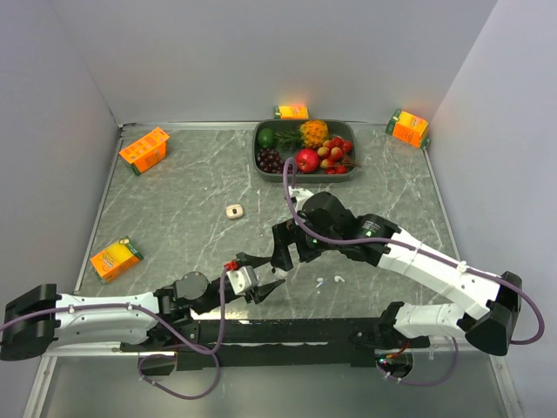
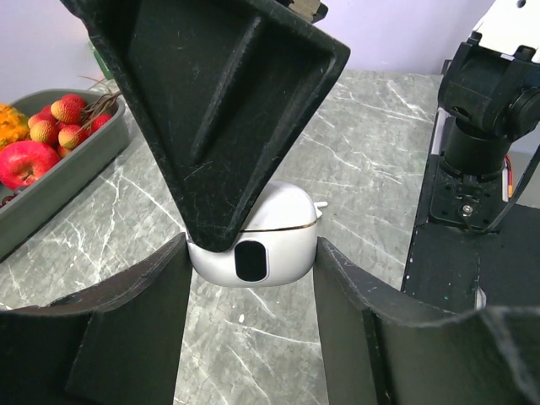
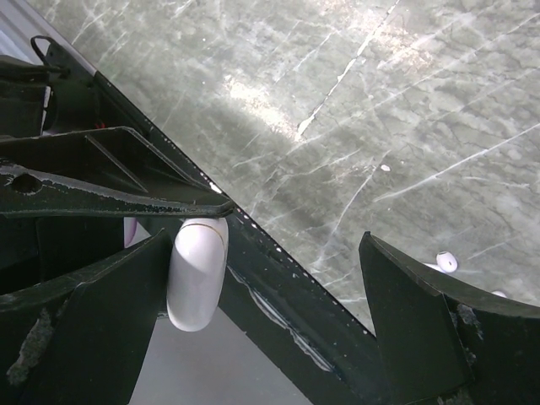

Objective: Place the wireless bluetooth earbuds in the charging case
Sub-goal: Open the charging case.

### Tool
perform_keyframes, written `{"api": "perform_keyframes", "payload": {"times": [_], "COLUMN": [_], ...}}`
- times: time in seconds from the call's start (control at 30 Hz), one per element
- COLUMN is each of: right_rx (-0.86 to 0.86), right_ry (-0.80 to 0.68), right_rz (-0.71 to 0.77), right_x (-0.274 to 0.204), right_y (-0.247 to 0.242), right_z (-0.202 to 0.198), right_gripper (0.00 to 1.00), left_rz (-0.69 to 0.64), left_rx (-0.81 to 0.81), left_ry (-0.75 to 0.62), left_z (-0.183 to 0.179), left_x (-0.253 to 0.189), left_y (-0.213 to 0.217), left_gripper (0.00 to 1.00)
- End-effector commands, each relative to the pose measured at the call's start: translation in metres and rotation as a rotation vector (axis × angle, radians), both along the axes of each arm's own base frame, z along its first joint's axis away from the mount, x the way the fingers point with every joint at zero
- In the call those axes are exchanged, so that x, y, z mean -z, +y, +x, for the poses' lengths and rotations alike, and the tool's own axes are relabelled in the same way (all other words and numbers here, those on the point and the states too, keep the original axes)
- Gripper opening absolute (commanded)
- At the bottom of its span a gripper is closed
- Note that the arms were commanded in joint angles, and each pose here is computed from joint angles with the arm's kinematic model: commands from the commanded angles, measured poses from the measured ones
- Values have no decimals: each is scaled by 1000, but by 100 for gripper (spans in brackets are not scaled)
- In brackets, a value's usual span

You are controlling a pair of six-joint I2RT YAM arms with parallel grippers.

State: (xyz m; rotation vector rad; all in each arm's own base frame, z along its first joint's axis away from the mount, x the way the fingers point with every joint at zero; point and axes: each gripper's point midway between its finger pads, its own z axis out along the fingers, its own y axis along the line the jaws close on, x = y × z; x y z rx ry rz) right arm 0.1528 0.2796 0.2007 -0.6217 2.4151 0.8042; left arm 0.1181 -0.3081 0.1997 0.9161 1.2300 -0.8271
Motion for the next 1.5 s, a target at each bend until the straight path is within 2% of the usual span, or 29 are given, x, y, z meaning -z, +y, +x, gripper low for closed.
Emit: {"api": "perform_keyframes", "payload": {"times": [0.0,0.63,1.2,1.27,1.4,1.47], "right_rx": [25,52,91,103,76,64], "right_ry": [-53,-77,-65,-72,-117,-113], "right_rz": [45,80,42,56,202,227], "right_x": [-25,-41,-29,-33,-64,-73], "right_y": [0,-9,-21,-22,-14,-10], "right_z": [6,6,12,13,7,5], "right_gripper": [99,99,99,99,99,99], "left_rz": [-67,-80,-114,-114,-115,-119], "left_rx": [4,-28,-47,-48,-54,-57], "left_ry": [-28,-15,-15,-12,-12,-12], "left_z": [-2,0,2,1,3,3], "left_x": [-24,-21,-29,-29,-28,-29], "left_y": [1,10,18,19,20,20], "left_gripper": [1,1,1,1,1,1]}}
